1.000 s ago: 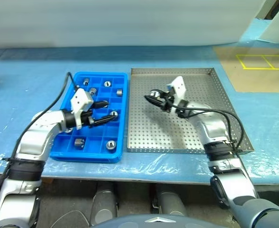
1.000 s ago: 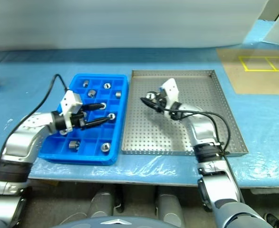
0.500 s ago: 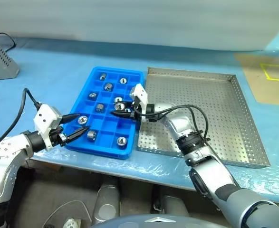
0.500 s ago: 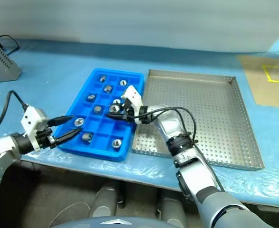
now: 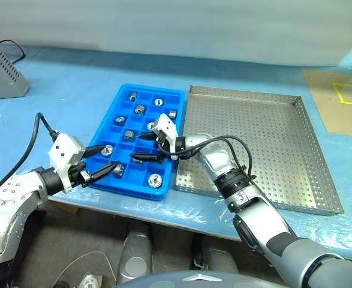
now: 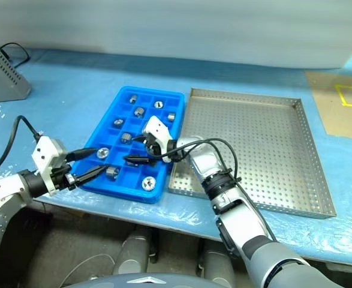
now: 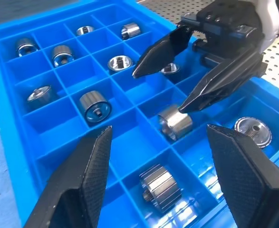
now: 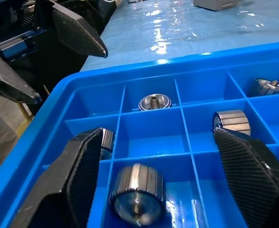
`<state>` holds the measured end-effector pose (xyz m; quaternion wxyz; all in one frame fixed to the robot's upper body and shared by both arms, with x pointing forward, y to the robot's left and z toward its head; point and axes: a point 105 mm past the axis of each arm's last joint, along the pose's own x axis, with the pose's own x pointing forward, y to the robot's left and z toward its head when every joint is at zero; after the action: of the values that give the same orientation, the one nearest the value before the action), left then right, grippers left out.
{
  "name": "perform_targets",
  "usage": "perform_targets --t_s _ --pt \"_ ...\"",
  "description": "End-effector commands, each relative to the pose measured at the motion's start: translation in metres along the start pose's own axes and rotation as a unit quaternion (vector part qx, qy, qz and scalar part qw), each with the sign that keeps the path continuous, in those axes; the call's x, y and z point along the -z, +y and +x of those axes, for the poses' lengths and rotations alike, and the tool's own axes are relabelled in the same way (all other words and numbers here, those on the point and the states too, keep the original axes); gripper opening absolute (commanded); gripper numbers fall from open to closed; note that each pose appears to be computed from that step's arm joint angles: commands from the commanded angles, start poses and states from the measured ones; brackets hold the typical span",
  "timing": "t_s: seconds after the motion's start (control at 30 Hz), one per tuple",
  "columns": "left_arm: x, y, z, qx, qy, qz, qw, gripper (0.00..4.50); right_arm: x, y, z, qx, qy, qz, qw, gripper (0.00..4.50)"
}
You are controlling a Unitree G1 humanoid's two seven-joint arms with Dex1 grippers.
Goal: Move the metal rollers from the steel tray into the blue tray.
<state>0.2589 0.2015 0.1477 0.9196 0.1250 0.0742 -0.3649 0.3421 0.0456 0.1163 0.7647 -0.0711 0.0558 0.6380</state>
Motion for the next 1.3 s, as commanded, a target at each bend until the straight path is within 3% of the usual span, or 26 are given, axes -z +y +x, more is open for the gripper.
perform_targets --t_s 0.03,0.17,0.4,0.63,0.9,1.03,1.2,1.3 --pt "-0.007 0.002 0.004 0.008 -0.011 0.012 1.0 3.34 -0.001 -0.002 -0.006 0.007 -0.001 -0.001 1.0 3.66" --pt "-0.011 0.004 0.014 0.023 -0.02 0.016 0.999 3.34 -0.012 -0.017 -0.021 0.047 -0.022 -0.009 0.999 3.66" --pt "-0.033 0.013 0.042 0.036 -0.067 0.028 0.997 3.34 -0.043 -0.028 -0.082 0.097 -0.073 -0.018 0.992 3.66" --pt "-0.041 0.017 0.086 0.038 -0.113 0.009 0.993 3.34 -0.02 -0.059 -0.141 0.29 -0.053 0.008 0.956 3.66" --pt "-0.05 0.004 0.126 0.054 -0.154 -0.031 0.986 3.34 -0.016 -0.052 -0.158 0.363 -0.076 0.036 0.928 3.66" --pt "-0.05 0.006 0.133 0.062 -0.149 -0.021 0.987 3.34 -0.009 -0.045 -0.165 0.368 -0.055 0.028 0.928 3.66" --pt "-0.052 0.011 0.136 0.05 -0.154 -0.021 0.987 3.34 0.0 -0.053 -0.181 0.414 -0.047 0.034 0.908 3.66" --pt "-0.05 0.009 0.139 0.047 -0.155 -0.025 0.987 3.34 0.004 -0.045 -0.176 0.404 -0.045 0.043 0.913 3.66"
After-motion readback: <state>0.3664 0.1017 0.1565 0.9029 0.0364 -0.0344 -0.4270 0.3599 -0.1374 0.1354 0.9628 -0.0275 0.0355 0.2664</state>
